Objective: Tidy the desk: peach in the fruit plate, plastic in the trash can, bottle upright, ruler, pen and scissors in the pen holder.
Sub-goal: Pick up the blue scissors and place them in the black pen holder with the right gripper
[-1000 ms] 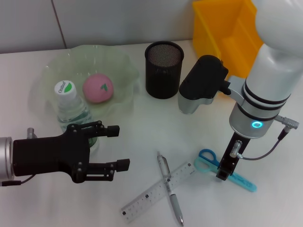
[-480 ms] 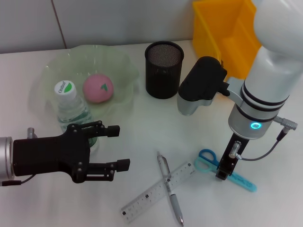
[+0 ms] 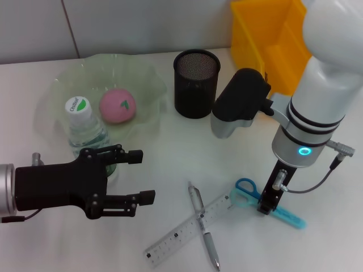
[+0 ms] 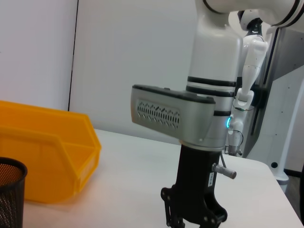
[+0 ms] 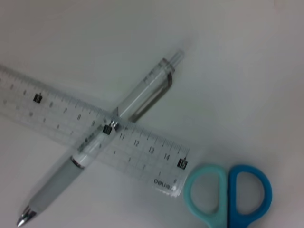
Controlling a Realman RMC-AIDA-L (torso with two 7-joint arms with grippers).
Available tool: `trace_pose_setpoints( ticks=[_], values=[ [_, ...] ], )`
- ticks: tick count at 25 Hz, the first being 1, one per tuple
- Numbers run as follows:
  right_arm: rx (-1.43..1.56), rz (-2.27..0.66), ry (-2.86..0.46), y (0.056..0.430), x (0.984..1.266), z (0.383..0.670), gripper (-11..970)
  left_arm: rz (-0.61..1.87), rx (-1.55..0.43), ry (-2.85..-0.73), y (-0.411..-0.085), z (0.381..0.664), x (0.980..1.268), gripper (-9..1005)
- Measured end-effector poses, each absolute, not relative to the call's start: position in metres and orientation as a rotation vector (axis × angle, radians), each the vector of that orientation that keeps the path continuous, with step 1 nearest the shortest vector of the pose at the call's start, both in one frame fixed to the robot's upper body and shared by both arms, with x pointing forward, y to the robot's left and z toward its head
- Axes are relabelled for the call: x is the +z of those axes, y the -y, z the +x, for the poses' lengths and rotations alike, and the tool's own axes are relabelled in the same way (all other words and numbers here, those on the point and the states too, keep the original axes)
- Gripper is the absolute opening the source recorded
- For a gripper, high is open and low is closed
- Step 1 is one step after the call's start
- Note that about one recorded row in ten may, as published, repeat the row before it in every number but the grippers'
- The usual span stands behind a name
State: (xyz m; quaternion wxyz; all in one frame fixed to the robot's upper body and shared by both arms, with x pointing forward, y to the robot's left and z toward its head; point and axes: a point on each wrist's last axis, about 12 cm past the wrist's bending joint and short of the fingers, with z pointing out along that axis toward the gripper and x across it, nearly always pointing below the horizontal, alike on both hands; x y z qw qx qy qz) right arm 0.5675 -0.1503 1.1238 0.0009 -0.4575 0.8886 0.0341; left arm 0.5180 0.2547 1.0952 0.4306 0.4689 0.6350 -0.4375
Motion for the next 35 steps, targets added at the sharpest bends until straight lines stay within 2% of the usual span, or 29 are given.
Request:
trace_pose_setpoints(
  ticks=[7, 14, 21, 26, 35],
  values=[
    [0.091, -1.356, -2.769, 0.159, 1.145, 0.575, 234, 1.165, -1.090, -1.584, -0.257, 0.517, 1.095, 817],
    [0.015, -1.242, -2.672, 0.174, 1.184, 0.588, 234, 1.166, -1.094, -1.583, -0.257, 0.517, 1.095, 817],
    [0.041, -1.189, -2.486, 0.181, 1.222, 0.587, 235, 1.169, -1.099, -1.585, -0.257, 0.516, 1.095, 816],
    [0.150, -1.128, -2.348, 0.186, 1.232, 0.591, 235, 1.171, -1.102, -1.584, -0.256, 0.515, 1.094, 816],
    [0.295, -0.960, -2.076, 0.200, 1.231, 0.602, 234, 1.172, -1.107, -1.584, -0.255, 0.517, 1.095, 816]
  ],
)
